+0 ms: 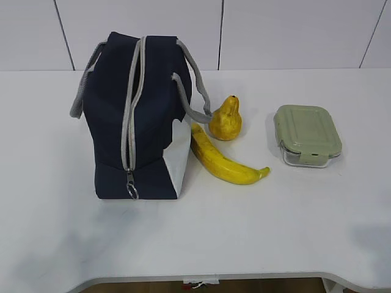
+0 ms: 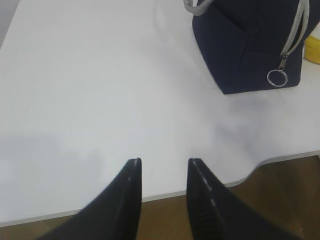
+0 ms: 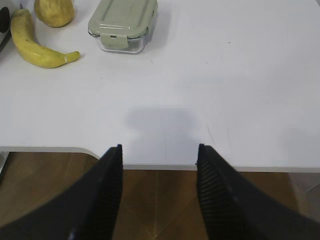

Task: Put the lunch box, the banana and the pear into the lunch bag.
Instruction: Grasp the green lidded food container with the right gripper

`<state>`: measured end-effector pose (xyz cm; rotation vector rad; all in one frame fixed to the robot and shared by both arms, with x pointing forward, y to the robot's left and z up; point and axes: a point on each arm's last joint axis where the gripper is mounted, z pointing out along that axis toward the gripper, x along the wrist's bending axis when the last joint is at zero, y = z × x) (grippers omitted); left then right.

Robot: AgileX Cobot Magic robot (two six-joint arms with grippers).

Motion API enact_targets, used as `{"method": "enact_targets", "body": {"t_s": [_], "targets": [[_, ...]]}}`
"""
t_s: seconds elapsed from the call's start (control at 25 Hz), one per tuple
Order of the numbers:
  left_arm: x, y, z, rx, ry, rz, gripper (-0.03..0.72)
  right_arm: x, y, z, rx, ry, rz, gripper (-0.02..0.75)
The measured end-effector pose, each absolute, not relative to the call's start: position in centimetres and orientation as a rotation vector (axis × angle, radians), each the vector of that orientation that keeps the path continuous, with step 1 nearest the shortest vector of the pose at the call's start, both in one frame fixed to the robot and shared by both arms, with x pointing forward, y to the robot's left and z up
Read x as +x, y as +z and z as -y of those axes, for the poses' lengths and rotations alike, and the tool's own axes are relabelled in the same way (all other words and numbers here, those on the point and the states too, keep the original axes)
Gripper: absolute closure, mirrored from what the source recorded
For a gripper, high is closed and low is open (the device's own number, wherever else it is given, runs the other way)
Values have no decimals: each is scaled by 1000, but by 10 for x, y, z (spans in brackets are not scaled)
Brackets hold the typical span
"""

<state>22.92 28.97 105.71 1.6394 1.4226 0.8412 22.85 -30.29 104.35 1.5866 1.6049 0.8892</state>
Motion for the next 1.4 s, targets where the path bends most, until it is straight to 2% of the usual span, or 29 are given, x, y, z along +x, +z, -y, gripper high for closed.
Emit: {"method": "enact_targets", "body": {"t_s": [1.04, 1.4], "targets": [[229, 1057, -290, 1639, 841, -1423, 453, 228, 1043, 303, 1590, 889, -1605, 342], [229, 1058, -285, 1623, 784, -1402, 453, 237, 1065, 301, 1753, 840, -1647, 342]]}}
